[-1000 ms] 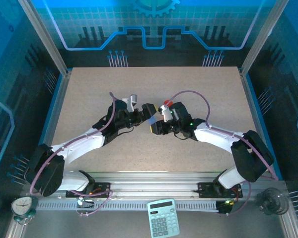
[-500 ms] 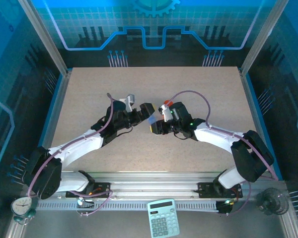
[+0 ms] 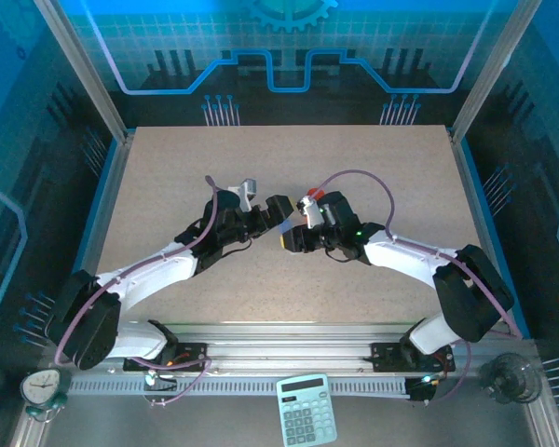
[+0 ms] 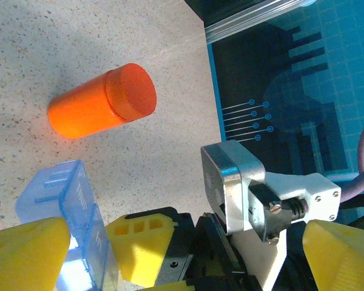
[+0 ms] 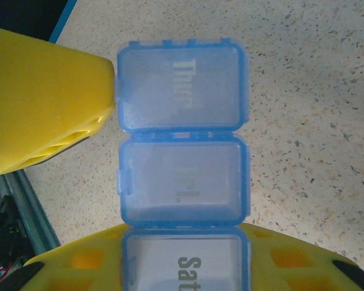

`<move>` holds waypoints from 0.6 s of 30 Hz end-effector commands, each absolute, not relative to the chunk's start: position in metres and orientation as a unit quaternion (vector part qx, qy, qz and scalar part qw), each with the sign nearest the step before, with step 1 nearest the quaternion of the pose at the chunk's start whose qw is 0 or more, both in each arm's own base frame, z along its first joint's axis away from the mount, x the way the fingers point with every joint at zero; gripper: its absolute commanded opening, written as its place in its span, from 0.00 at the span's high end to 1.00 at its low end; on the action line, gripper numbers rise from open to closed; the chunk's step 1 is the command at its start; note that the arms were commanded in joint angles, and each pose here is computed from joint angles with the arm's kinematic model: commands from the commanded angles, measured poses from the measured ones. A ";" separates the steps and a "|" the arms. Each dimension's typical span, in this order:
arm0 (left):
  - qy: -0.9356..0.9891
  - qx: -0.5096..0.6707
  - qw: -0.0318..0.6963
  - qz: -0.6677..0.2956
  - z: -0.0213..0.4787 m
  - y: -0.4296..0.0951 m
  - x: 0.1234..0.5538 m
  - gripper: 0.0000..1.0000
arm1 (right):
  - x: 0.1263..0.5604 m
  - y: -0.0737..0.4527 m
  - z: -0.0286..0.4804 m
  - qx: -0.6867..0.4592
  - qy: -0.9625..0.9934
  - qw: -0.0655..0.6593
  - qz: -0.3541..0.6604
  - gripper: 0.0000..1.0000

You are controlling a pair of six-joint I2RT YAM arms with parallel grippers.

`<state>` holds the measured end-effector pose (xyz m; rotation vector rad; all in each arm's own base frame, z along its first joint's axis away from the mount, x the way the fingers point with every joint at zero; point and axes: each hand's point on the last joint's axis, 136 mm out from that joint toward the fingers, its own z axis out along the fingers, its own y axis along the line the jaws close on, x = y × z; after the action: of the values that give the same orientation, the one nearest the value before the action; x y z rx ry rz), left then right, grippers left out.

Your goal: Sort the pills into containers

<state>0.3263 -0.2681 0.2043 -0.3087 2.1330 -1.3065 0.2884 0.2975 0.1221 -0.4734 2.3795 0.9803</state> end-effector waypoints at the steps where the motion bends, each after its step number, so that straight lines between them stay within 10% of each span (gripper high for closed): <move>1: 0.800 -0.112 0.309 -0.502 0.211 -0.274 0.328 0.01 | 0.286 0.308 0.135 -0.185 0.866 0.268 0.380 0.66; 18: 0.784 -0.090 0.314 -0.528 0.239 -0.295 0.322 0.01 | 0.285 0.311 0.122 -0.184 0.872 0.258 0.373 0.66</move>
<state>0.3205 -0.2862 0.2157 -0.2576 2.1216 -1.3403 0.2849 0.3030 0.1192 -0.4754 2.3882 0.9867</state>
